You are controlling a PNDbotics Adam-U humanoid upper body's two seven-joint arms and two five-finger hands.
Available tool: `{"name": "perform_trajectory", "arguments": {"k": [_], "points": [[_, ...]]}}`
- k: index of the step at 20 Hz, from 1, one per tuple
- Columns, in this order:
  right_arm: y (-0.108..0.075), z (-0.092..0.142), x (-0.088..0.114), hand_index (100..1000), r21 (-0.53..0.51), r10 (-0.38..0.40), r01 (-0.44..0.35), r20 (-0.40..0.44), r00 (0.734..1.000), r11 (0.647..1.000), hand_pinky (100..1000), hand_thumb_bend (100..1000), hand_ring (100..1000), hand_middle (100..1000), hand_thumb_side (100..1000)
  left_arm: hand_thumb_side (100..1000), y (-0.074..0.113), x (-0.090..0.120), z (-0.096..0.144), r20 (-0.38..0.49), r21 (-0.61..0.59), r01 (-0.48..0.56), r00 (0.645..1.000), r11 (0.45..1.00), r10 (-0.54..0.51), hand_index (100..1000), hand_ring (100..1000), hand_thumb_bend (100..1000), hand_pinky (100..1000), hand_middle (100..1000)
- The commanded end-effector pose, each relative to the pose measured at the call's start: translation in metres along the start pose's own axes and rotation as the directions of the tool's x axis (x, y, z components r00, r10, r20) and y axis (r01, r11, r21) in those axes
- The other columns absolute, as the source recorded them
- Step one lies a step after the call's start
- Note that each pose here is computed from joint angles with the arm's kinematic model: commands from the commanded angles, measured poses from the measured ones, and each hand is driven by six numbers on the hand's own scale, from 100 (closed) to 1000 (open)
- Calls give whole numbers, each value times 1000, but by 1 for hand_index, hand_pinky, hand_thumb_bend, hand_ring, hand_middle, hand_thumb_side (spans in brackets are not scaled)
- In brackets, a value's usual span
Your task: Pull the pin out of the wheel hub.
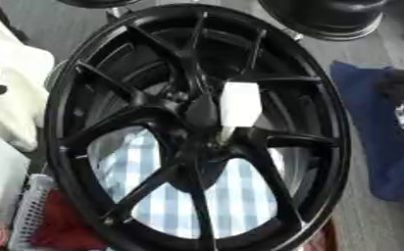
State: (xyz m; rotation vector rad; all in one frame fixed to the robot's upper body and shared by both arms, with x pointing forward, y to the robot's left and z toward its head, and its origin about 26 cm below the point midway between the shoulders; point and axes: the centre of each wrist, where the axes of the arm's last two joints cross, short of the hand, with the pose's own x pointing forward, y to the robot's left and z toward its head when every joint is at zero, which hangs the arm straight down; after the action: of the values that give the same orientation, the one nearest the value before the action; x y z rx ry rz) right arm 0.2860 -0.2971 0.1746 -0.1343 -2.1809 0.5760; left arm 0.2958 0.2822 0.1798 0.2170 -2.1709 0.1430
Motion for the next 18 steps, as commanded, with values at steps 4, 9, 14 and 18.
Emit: {"name": "perform_trajectory", "arguments": {"k": [4,9,14,18], "points": [[-7,-24,25,772,250,203,-225,111,973,942,888,100,834,679,211,781,4,7,-1,17,-19,30,999,999,-29,733,718,133,646,636],[-14,-47,45,787,387,363,-400,169,916,830,888,100,847,706,201,781,2,7,-1,16,-32,28,999,999,-28,733,718,131,646,636],[-27,-67,70,804,467,512,-552,223,830,691,888,100,863,733,225,781,0,7,-1,13,-47,23,1000,999,-23,733,719,131,646,637],[-41,-80,92,830,512,573,-597,226,788,618,892,100,885,758,249,781,-3,8,-1,13,-65,15,1000,998,-14,733,719,129,646,637]]}}
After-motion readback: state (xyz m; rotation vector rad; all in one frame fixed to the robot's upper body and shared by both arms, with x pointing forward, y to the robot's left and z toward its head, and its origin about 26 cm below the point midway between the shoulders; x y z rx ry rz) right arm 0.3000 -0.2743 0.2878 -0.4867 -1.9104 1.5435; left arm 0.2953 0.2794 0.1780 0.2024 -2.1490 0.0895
